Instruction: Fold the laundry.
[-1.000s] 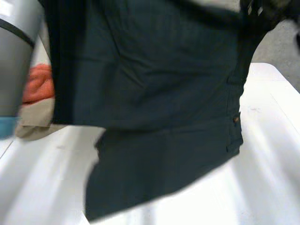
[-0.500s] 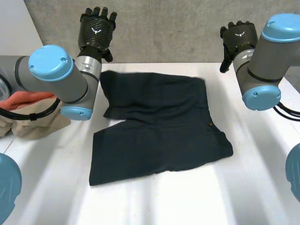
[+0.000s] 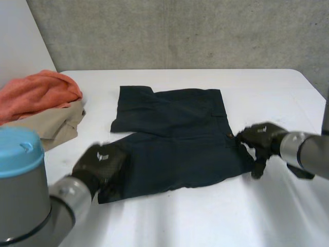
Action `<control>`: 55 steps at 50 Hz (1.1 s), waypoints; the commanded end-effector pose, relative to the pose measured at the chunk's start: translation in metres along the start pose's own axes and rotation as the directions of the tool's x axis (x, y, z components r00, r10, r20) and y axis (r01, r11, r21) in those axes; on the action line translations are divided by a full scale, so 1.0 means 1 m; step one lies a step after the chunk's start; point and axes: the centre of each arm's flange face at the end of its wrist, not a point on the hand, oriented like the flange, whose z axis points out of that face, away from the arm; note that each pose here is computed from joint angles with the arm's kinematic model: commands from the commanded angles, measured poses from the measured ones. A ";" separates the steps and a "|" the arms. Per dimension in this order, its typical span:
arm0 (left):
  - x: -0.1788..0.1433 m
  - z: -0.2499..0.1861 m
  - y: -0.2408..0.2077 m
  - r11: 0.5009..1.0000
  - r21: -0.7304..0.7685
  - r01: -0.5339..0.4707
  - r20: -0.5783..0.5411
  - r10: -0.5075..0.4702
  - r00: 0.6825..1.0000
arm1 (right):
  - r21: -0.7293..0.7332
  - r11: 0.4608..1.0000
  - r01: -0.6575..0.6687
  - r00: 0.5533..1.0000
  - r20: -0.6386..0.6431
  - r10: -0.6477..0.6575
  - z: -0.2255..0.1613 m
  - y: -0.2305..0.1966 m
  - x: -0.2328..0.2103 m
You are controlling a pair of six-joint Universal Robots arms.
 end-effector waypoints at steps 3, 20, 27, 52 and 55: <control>0.002 -0.007 0.024 0.988 -0.115 0.105 -0.004 -0.107 0.994 | 0.051 0.997 0.061 0.997 0.054 -0.063 0.009 0.028 -0.010; -0.006 0.038 0.033 0.997 -0.007 0.083 0.087 -0.082 0.993 | 0.157 0.981 0.115 0.993 -0.025 -0.113 0.031 0.026 -0.004; -0.003 0.051 0.039 1.000 -0.008 -0.024 0.086 0.025 0.996 | 0.172 0.976 0.135 0.991 -0.002 -0.137 0.037 0.023 -0.016; -0.009 0.032 -0.005 0.987 0.109 -0.117 0.132 0.103 0.986 | 0.118 0.983 0.142 0.989 -0.050 -0.137 0.047 0.019 -0.019; -0.009 0.014 -0.010 0.989 0.080 -0.121 0.110 0.112 0.988 | 0.037 0.990 0.134 0.991 0.011 -0.134 0.025 0.019 -0.025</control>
